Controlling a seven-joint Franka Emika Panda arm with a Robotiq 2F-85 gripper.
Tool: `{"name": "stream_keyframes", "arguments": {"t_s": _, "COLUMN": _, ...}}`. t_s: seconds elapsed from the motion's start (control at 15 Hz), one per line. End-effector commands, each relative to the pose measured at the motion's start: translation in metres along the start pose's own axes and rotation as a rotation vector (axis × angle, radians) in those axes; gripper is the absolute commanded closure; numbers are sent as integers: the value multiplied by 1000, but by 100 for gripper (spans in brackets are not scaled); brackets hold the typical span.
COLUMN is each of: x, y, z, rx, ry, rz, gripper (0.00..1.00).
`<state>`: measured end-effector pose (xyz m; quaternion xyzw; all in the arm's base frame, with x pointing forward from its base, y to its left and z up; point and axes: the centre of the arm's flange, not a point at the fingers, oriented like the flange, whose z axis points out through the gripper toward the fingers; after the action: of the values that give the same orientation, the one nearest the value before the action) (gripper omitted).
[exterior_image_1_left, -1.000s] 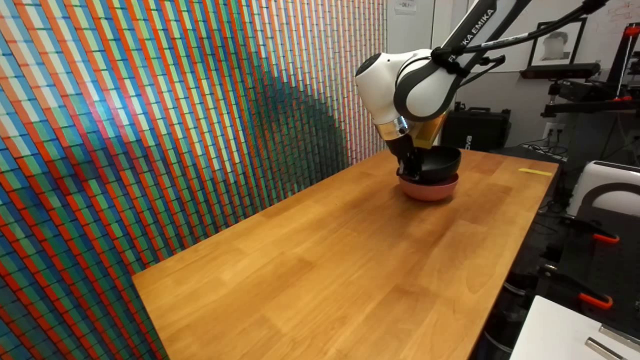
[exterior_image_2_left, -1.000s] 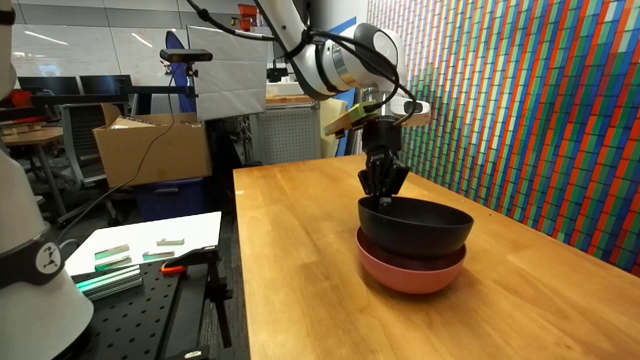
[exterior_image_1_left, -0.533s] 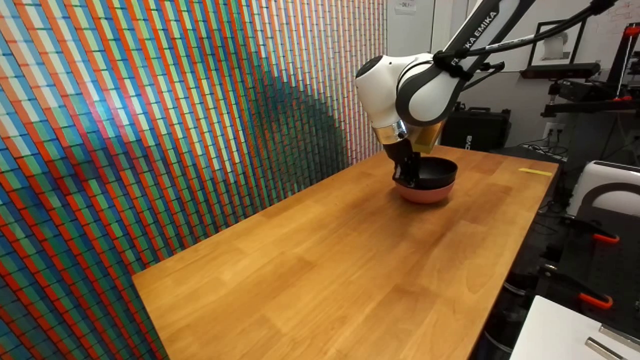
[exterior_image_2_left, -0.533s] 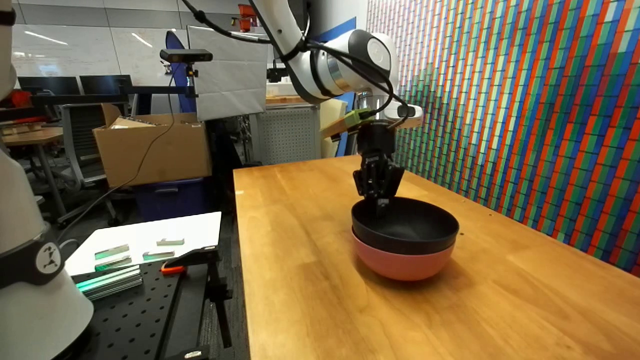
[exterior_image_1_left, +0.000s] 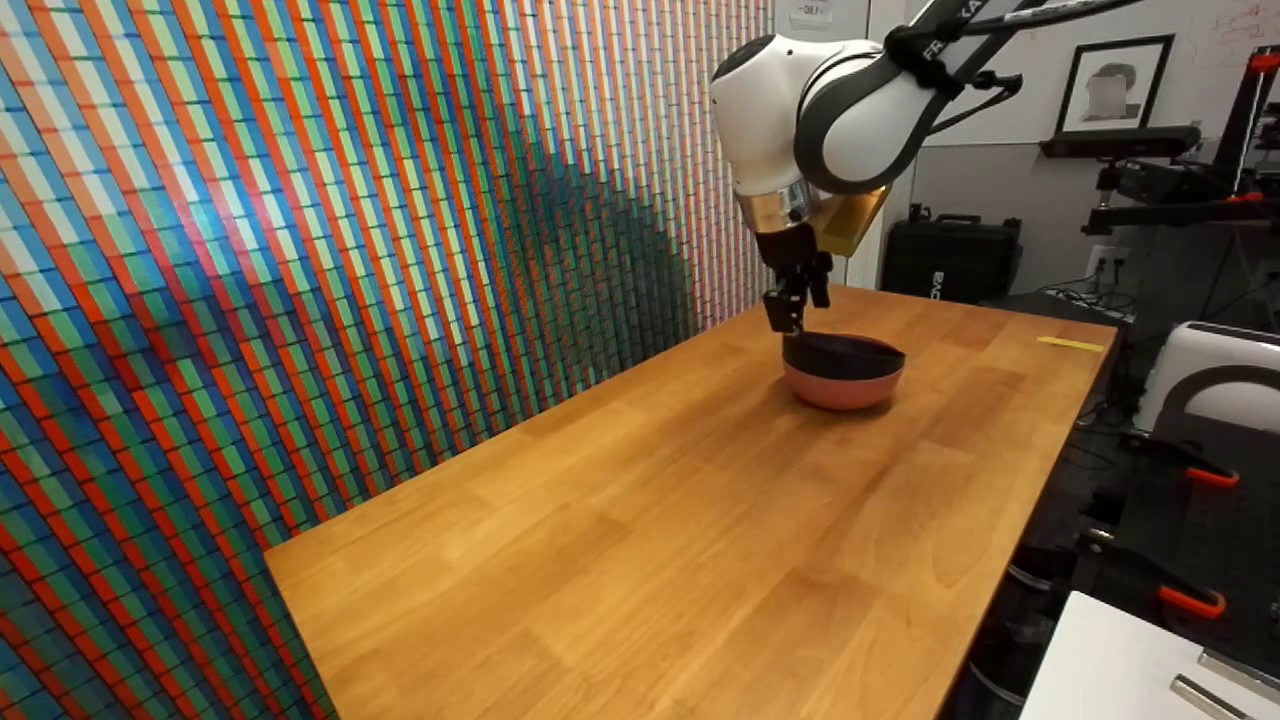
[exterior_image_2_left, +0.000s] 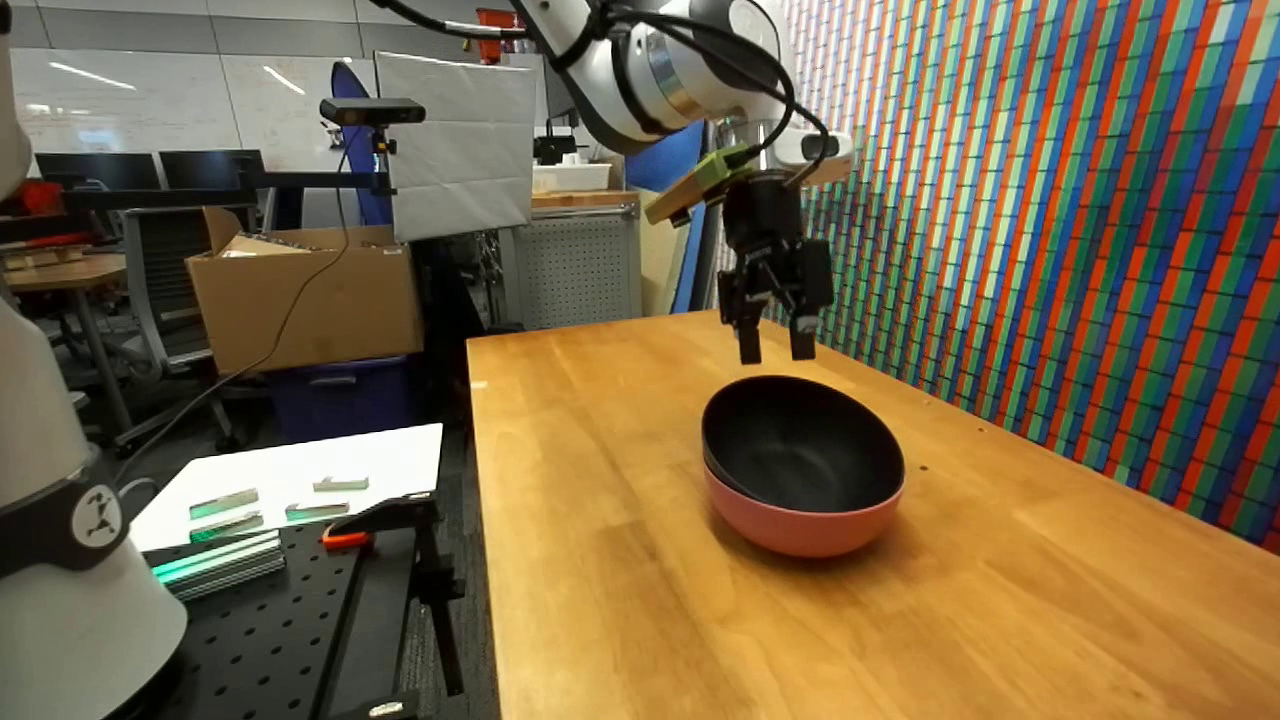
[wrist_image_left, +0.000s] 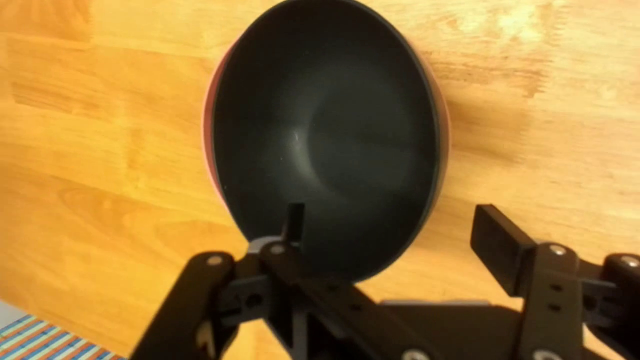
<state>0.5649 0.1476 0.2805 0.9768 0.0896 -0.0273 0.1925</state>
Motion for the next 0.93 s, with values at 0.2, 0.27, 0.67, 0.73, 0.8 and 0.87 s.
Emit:
{"name": "stream_keyframes", "arguments": {"t_s": 0.2, "x": -14, "y": 27, "z": -97, "rx": -23, "ry": 162, "rz": 4, "gripper": 0}}
{"name": "stream_keyframes", "arguments": {"t_s": 0.27, "x": -17, "y": 30, "z": -110, "rx": -24, "ry": 183, "rz": 4, "gripper": 0}}
{"name": "stream_keyframes", "arguments": {"t_s": 0.67, "x": -22, "y": 47, "z": -141, "rx": 110, "ry": 204, "rz": -81, "gripper": 0}}
{"name": "stream_keyframes", "arguments": {"t_s": 0.73, "x": -22, "y": 52, "z": -140, "rx": 139, "ry": 198, "rz": -91, "gripper": 0}}
{"name": "stream_keyframes", "arguments": {"t_s": 0.8, "x": -22, "y": 57, "z": -138, "rx": 160, "ry": 188, "rz": -90, "gripper": 0}}
{"name": "stream_keyframes", "arguments": {"t_s": 0.87, "x": -22, "y": 62, "z": -136, "rx": 174, "ry": 180, "rz": -79, "gripper": 0}}
